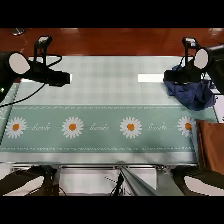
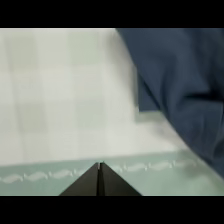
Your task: Fold the shirts.
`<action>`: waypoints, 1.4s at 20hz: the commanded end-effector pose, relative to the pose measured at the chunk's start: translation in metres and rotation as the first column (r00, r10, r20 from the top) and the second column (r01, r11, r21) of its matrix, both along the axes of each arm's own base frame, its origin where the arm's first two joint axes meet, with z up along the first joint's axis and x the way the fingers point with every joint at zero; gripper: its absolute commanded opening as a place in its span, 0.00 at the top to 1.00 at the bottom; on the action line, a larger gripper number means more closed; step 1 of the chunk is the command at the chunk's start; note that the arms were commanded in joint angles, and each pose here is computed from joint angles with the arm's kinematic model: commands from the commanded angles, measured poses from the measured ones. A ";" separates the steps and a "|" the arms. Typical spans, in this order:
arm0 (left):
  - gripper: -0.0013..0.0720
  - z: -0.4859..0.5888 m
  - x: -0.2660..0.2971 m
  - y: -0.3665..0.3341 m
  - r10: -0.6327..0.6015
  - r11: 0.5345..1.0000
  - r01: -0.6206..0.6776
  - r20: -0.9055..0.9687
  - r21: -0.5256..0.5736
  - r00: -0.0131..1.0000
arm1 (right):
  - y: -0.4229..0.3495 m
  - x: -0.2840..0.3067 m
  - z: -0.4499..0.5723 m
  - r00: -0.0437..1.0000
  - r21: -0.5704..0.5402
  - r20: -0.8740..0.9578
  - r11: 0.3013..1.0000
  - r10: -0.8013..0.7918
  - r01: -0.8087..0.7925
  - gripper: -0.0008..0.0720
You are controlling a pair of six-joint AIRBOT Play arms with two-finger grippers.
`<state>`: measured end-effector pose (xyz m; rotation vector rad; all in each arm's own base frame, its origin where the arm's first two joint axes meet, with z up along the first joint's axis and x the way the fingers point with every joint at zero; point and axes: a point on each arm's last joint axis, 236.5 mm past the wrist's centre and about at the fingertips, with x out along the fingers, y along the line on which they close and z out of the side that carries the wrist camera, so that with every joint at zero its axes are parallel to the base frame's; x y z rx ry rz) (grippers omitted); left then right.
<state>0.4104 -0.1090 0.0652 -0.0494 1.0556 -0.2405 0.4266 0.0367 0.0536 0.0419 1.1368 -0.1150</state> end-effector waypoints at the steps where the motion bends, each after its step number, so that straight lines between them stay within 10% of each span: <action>1: 0.95 0.016 0.026 -0.002 0.021 1.000 -0.018 0.125 -0.024 0.992 | -0.011 0.050 0.031 0.969 -0.116 0.231 0.991 0.093 -0.068 0.95; 2: 0.88 0.020 0.035 -0.002 0.030 0.999 -0.025 0.163 -0.033 0.986 | -0.028 0.059 0.035 0.961 -0.194 0.257 0.980 0.104 -0.055 0.87; 4: 0.03 0.018 0.047 -0.007 0.056 0.997 -0.047 0.189 -0.056 0.980 | -0.069 0.071 0.011 0.972 -0.253 0.232 0.967 0.038 0.023 0.15; 12: 0.02 -0.014 0.054 -0.005 0.027 1.000 -0.025 0.141 -0.013 0.990 | -0.215 0.063 -0.065 0.884 -0.028 0.186 0.897 -0.428 0.441 0.15; 21: 0.03 -0.047 0.045 -0.008 0.035 0.999 -0.034 0.031 -0.018 0.999 | -0.234 0.038 -0.148 0.873 0.079 -0.033 0.870 -0.486 0.487 0.15; 23: 0.03 -0.047 0.043 -0.018 0.088 0.992 -0.088 -0.002 -0.095 0.996 | -0.216 0.045 -0.149 0.903 0.137 -0.043 0.893 -0.427 0.428 0.42; 25: 0.03 -0.049 0.034 -0.023 0.065 0.992 -0.068 -0.039 -0.104 0.997 | -0.200 0.053 -0.137 0.917 0.204 -0.055 0.894 -0.395 0.398 0.96; 28: 0.03 -0.057 0.009 -0.005 0.049 0.996 -0.059 -0.150 -0.065 0.987 | -0.182 0.087 -0.066 0.945 0.307 0.045 0.905 -0.324 0.295 0.95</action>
